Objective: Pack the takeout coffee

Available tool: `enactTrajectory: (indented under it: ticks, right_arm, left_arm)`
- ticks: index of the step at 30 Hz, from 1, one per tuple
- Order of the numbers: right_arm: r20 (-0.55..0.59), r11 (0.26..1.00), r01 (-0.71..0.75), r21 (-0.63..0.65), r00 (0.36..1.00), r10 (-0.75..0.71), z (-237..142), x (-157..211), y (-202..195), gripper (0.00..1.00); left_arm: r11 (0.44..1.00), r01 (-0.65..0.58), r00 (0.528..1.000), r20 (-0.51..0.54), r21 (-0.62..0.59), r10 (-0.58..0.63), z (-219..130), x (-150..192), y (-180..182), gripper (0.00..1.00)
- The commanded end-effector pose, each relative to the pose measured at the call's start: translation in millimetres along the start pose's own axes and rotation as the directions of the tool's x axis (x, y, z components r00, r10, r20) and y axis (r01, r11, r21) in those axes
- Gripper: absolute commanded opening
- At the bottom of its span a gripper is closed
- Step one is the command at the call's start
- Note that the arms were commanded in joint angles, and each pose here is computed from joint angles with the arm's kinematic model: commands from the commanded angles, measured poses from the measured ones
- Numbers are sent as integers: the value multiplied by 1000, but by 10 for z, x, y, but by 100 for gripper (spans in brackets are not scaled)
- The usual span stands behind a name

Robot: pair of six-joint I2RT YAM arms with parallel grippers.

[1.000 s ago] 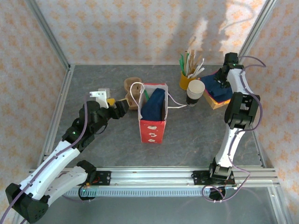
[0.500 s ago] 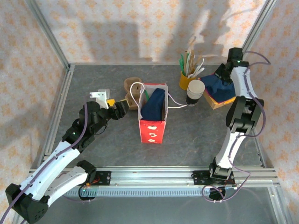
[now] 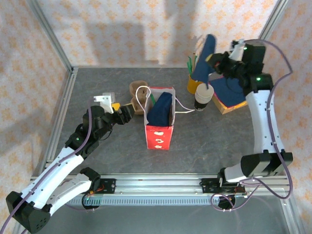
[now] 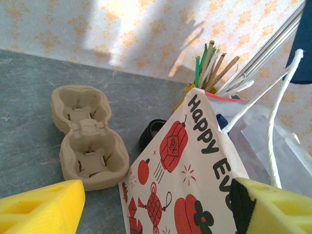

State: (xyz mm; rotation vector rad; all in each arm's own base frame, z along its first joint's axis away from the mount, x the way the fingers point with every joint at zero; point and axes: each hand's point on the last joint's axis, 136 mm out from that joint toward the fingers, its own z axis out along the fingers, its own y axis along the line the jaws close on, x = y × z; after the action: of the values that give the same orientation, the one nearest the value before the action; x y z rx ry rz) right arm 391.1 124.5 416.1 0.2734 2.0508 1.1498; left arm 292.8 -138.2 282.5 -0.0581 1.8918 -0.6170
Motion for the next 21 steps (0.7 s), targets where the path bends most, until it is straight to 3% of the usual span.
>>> enactTrajectory:
  ticks: [1,7,12,21]
  right_arm:
    - [-163,981,-81,-175,985,52,163,498,450,1]
    - [-233,959,-92,-269,972,28,169,1044,935,0]
    - [-294,965,-102,-242,955,27,275,1408,963,0]
    - [-374,998,-50,29,926,58,523,2081,420,0]
  left_arm:
    - [999,18,999,27,28,-19,37,-73,-44,80]
    - [998,25,1000,16,50,-26,69,-58,-86,80]
    - [999,24,1000,18,45,-25,61,-64,-76,80]
    - [999,22,1000,12,41,-23,75,-29,-57,80]
